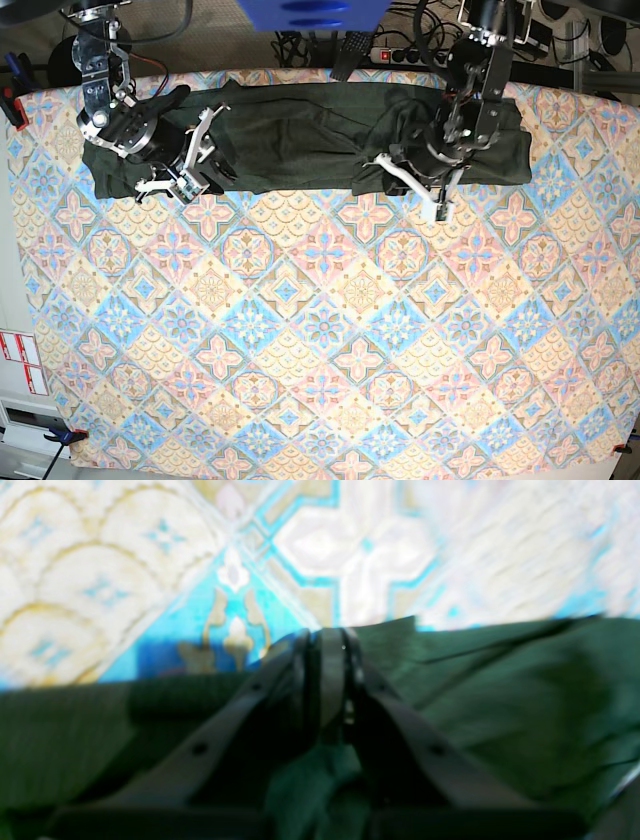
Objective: Fold the T-shirt properly
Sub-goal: 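Move the left gripper to the strip's end and grasp its edge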
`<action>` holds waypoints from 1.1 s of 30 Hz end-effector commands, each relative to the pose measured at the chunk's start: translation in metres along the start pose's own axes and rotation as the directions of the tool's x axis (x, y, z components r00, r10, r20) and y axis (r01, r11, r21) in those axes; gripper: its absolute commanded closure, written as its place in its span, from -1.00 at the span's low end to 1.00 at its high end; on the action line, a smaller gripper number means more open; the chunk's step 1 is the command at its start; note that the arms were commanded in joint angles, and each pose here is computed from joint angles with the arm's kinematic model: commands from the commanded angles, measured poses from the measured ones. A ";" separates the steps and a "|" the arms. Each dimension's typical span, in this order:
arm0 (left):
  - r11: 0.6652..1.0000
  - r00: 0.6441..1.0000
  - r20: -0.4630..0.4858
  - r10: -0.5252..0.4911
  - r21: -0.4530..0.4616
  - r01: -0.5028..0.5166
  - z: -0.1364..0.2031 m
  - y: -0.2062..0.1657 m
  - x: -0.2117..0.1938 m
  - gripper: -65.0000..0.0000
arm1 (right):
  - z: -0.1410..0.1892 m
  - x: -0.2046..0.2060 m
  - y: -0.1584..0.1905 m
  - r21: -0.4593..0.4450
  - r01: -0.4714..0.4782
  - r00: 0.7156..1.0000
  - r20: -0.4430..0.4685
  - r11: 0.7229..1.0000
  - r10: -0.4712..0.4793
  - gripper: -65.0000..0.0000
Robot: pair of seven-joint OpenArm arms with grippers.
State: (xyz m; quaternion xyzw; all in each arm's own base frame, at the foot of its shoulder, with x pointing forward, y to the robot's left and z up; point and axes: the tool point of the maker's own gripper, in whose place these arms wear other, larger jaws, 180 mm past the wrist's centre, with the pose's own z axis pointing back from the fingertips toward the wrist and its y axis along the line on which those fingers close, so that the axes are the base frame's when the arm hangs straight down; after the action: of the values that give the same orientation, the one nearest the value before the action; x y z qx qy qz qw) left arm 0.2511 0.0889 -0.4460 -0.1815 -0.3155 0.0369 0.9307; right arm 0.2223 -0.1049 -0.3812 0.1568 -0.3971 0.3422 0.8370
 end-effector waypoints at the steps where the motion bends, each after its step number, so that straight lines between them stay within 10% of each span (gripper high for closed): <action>1: 1.000 0.997 0.077 -0.007 0.003 0.007 0.011 0.001 0.022 1.00 | 0.003 0.011 -0.002 0.000 -0.009 0.999 0.042 1.000 0.009 0.53; 20: 0.947 0.963 0.268 0.026 0.303 -0.110 0.144 0.103 0.033 1.00 | 0.003 0.010 -0.001 0.001 -0.007 0.999 0.040 1.000 0.007 0.53; 33: 0.930 0.966 0.257 0.037 0.345 -0.127 0.146 0.121 0.028 0.98 | 0.003 0.009 -0.001 0.003 -0.005 0.999 0.040 1.000 0.005 0.53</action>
State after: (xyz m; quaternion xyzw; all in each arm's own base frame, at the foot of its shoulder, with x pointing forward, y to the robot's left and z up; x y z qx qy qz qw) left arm 0.1846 0.2502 -0.3762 -0.0188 -0.3896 0.1612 0.9066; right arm 0.2206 -0.1053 -0.3821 0.1575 -0.3957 0.3421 0.8376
